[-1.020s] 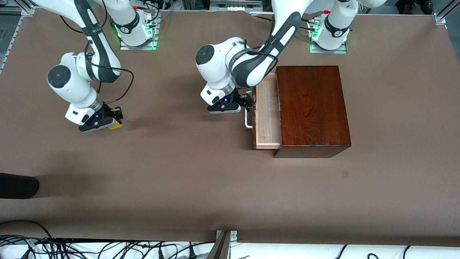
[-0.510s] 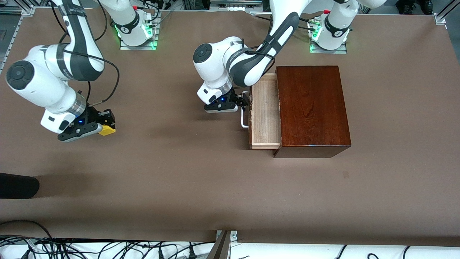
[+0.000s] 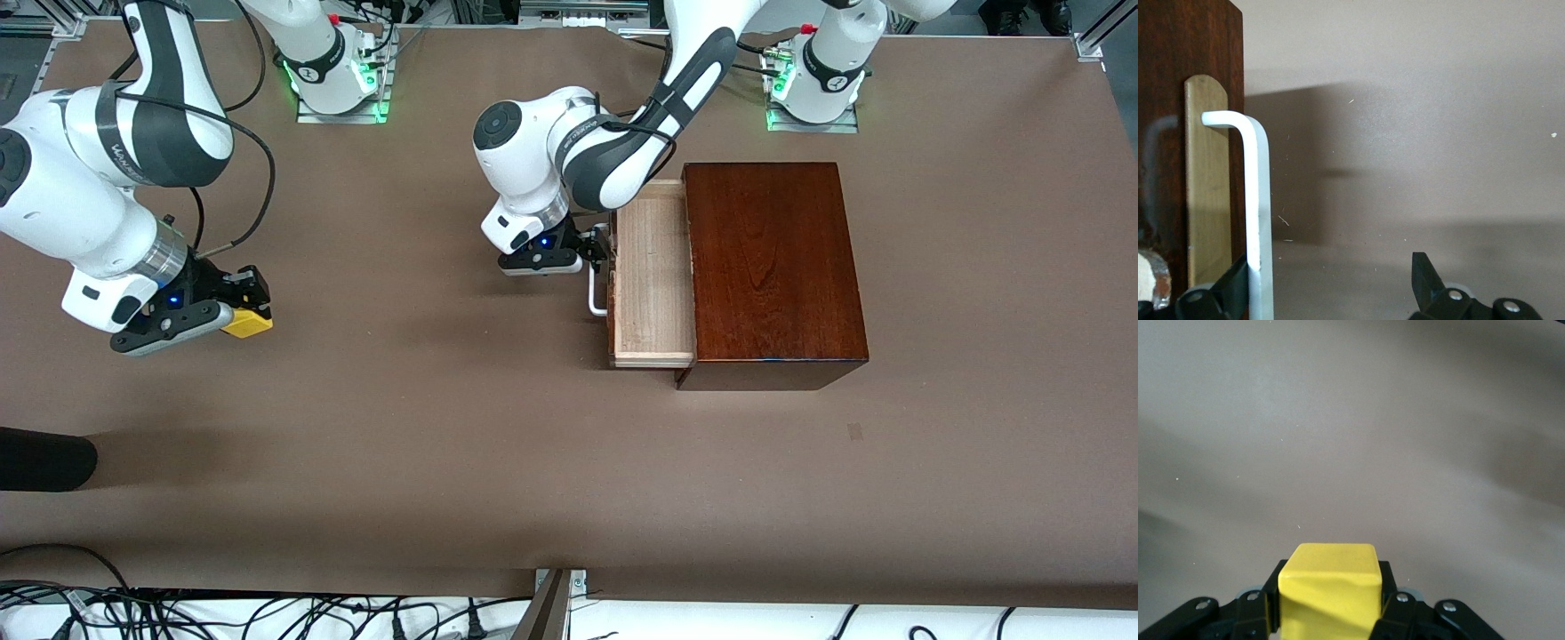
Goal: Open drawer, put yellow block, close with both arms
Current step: 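Pull the drawer further open with the left gripper while the right gripper lifts the cube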
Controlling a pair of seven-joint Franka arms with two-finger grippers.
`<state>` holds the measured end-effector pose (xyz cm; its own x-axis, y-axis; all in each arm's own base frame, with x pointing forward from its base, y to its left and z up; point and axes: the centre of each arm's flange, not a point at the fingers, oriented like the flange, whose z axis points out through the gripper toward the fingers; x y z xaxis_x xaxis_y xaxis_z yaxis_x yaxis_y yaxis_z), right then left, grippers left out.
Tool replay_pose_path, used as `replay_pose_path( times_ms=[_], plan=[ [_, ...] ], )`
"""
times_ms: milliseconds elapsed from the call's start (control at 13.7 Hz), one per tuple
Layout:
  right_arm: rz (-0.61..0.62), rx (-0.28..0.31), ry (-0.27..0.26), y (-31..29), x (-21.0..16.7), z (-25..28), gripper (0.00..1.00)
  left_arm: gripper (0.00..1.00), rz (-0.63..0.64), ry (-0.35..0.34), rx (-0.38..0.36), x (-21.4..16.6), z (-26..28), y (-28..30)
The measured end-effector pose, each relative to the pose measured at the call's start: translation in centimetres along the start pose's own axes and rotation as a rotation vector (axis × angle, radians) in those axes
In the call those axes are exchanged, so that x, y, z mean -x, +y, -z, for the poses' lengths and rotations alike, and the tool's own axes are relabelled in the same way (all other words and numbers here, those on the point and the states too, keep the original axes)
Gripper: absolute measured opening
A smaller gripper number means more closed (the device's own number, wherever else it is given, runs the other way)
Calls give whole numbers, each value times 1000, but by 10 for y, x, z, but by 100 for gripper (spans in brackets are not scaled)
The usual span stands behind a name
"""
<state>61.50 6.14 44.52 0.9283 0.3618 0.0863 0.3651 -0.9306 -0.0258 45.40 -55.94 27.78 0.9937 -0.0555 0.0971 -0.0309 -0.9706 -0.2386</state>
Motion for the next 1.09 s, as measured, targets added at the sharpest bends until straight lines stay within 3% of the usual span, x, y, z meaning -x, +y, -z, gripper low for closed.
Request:
replay_pose_path(
  times_ms=[437,802,1093],
  plan=[
    [17,0,3,-8,-5,1,56,100,4,-11,14,2,9,3],
    [31,-2,0,-15,-8,6,56,100,-20,-54,-9,36,60,16],
    [67,-6,-2,-31,-14,12,56,100,12,-68,-31,30,105,-12]
  ],
)
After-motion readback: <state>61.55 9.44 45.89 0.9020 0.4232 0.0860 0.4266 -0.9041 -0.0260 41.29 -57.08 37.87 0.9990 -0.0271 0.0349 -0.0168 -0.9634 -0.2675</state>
